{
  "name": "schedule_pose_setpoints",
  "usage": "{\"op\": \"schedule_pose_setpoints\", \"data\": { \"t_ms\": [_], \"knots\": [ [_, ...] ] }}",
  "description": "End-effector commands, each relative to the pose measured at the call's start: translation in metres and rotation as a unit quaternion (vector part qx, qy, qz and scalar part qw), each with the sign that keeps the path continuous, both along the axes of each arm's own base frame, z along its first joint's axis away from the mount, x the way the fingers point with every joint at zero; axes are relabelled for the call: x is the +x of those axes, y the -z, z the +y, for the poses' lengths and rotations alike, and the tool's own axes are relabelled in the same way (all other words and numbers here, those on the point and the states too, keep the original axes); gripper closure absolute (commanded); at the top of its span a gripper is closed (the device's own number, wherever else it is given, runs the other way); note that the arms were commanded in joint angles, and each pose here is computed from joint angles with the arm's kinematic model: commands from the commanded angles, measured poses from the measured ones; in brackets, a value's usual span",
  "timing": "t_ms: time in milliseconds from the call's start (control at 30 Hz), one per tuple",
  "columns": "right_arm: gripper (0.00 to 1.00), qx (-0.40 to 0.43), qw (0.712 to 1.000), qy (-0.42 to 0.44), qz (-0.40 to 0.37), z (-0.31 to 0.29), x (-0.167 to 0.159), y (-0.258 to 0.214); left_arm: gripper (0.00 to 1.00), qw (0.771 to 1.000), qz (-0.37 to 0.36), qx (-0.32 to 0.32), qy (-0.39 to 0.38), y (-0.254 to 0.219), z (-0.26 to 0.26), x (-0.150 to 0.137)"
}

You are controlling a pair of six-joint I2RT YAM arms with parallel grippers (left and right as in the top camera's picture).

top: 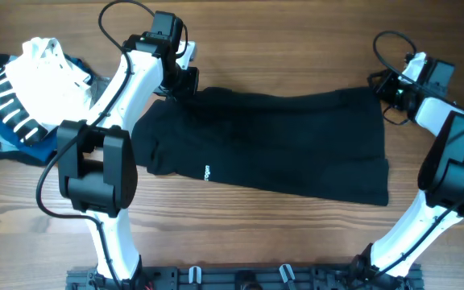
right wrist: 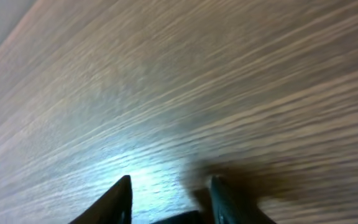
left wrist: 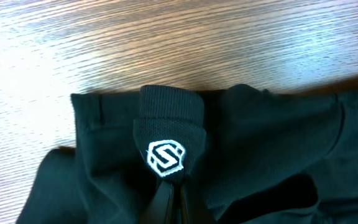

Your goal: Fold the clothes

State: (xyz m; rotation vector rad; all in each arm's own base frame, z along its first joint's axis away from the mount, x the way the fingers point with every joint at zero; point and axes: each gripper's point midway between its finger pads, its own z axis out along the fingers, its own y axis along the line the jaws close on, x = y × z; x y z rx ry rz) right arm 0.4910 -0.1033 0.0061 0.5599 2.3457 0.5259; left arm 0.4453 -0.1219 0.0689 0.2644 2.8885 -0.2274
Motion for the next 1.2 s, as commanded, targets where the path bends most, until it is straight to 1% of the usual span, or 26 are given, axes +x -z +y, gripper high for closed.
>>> {"op": "schedule_pose_setpoints", "data": {
  "t_ms": [0, 33, 67, 100, 133, 167, 267, 333, 433, 500, 533, 567, 600, 633, 667, 733, 833, 967, 1167],
  "knots": [
    [0.75, 0.023, 0.998, -0.009, 0.064, 0.014, -0.025, 0.044, 0.96, 0.999, -0.03, 0.013, -0.003, -0.017, 0.005, 0.007],
    [0.83, 0.023, 0.998, -0.008, 0.062, 0.013, -0.025, 0.043, 0.96, 0.999, -0.033, 0.013, -0.003, -0.017, 0.005, 0.009],
    [0.86, 0.022, 0.998, -0.006, 0.061, 0.012, -0.025, 0.041, 0.96, 0.999, -0.036, 0.012, -0.003, -0.018, 0.004, 0.01],
    [0.85, 0.022, 0.998, -0.005, 0.062, 0.011, -0.025, 0.04, 0.96, 0.999, -0.038, 0.011, -0.003, -0.018, 0.004, 0.011],
    [0.72, 0.019, 0.998, 0.0, 0.065, 0.008, -0.027, 0.04, 0.96, 0.999, -0.041, 0.011, -0.003, -0.018, 0.004, 0.012],
    [0.7, 0.012, 0.997, 0.008, 0.072, 0.003, -0.029, 0.042, 0.96, 0.999, -0.043, 0.01, -0.003, -0.019, 0.004, 0.013],
    [0.73, -0.002, 0.995, 0.021, 0.096, -0.004, -0.038, 0.048, 0.96, 0.999, -0.045, 0.01, -0.003, -0.019, 0.003, 0.014],
    [0.74, -0.006, 0.994, 0.011, 0.105, -0.003, -0.043, 0.051, 0.96, 0.999, -0.045, 0.01, -0.003, -0.019, 0.003, 0.014],
    [0.65, -0.002, 0.993, -0.018, 0.114, 0.011, -0.048, 0.053, 0.96, 0.999, -0.045, 0.01, -0.003, -0.019, 0.003, 0.014],
    [0.65, -0.006, 0.992, -0.029, 0.124, 0.018, -0.051, 0.056, 0.96, 0.999, -0.045, 0.01, -0.003, -0.019, 0.003, 0.014],
    [0.68, -0.008, 0.991, -0.029, 0.127, 0.019, -0.051, 0.056, 0.96, 0.999, -0.045, 0.01, -0.003, -0.019, 0.003, 0.014],
    [0.73, -0.01, 0.991, -0.034, 0.129, 0.023, -0.052, 0.057, 0.96, 0.999, -0.045, 0.01, -0.003, -0.019, 0.003, 0.014],
    [0.8, -0.012, 0.991, -0.038, 0.129, 0.025, -0.052, 0.057, 0.96, 0.999, -0.045, 0.01, -0.003, -0.019, 0.003, 0.014],
    [0.9, -0.012, 0.991, -0.039, 0.129, 0.026, -0.051, 0.057, 0.96, 0.999, -0.045, 0.01, -0.003, -0.019, 0.003, 0.014],
    [0.96, -0.011, 0.991, -0.037, 0.127, 0.026, -0.05, 0.056, 0.96, 0.999, -0.045, 0.01, -0.003, -0.019, 0.003, 0.014],
    [0.96, -0.014, 0.992, -0.031, 0.123, 0.021, -0.048, 0.052, 0.96, 0.999, -0.045, 0.01, -0.003, -0.019, 0.003, 0.014],
    [0.96, -0.019, 0.995, -0.018, 0.102, 0.011, -0.04, 0.029, 0.96, 0.998, -0.052, 0.024, -0.008, -0.02, 0.008, 0.017],
    [0.96, -0.02, 0.998, 0.012, 0.067, -0.003, -0.037, -0.02, 0.96, 0.997, -0.067, 0.042, -0.015, -0.028, 0.015, 0.02],
    [0.96, -0.031, 0.998, 0.037, 0.03, -0.014, -0.057, -0.098, 0.96, 0.994, -0.096, 0.04, -0.018, -0.056, 0.017, 0.02]
  ]
}}
